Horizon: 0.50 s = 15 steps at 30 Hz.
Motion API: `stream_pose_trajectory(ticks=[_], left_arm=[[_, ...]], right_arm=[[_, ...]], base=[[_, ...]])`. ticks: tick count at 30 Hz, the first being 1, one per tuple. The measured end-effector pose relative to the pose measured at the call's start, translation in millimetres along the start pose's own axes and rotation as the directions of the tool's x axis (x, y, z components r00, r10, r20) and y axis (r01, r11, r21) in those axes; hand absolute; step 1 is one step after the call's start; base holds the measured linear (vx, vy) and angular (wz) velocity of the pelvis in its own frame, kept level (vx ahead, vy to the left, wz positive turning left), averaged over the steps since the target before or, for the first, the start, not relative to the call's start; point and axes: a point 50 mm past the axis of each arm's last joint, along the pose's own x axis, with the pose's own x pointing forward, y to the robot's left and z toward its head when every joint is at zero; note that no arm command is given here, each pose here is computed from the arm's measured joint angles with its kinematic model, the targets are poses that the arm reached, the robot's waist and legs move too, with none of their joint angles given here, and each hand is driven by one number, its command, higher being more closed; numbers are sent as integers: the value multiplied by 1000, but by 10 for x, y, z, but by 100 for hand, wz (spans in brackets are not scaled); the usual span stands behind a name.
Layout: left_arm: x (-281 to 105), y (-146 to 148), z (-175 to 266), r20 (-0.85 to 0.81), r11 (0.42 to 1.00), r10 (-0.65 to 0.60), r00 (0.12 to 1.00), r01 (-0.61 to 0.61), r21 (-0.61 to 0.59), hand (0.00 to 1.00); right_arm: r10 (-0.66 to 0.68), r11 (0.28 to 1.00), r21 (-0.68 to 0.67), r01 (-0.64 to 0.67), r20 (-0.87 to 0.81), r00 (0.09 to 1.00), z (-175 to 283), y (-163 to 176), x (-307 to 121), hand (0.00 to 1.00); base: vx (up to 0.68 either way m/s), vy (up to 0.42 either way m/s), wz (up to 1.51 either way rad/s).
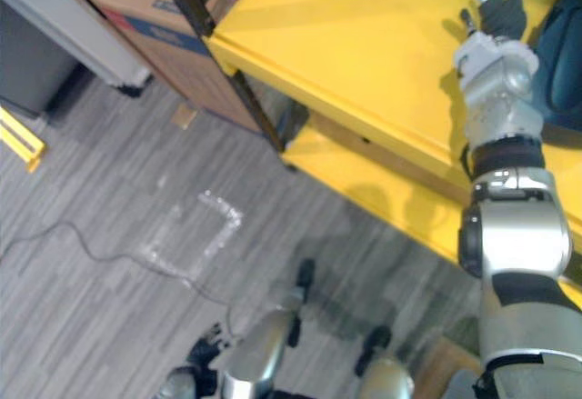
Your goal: Walk over and take plastic housings, then place them on the shelf
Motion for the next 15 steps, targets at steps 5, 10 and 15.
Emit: stream_pose_trajectory(ticks=[5,10,15], left_arm=[[8,-74,-6,-7,999,-33,999,33,-3,0],[55,-158,76,14,997,-71,997,71,33,0],[60,-230,95,21,994,-104,994,104,16,0]], right_arm=[[22,999,-42,-20,36,999,129,131,24,0],[-49,998,-27,52,104,993,255,152,31,0],[-220,970,-54,236,213,952,404,169,15,0]], base=[[-24,-42,2],[-3,-46,0],[6,-28,1]])
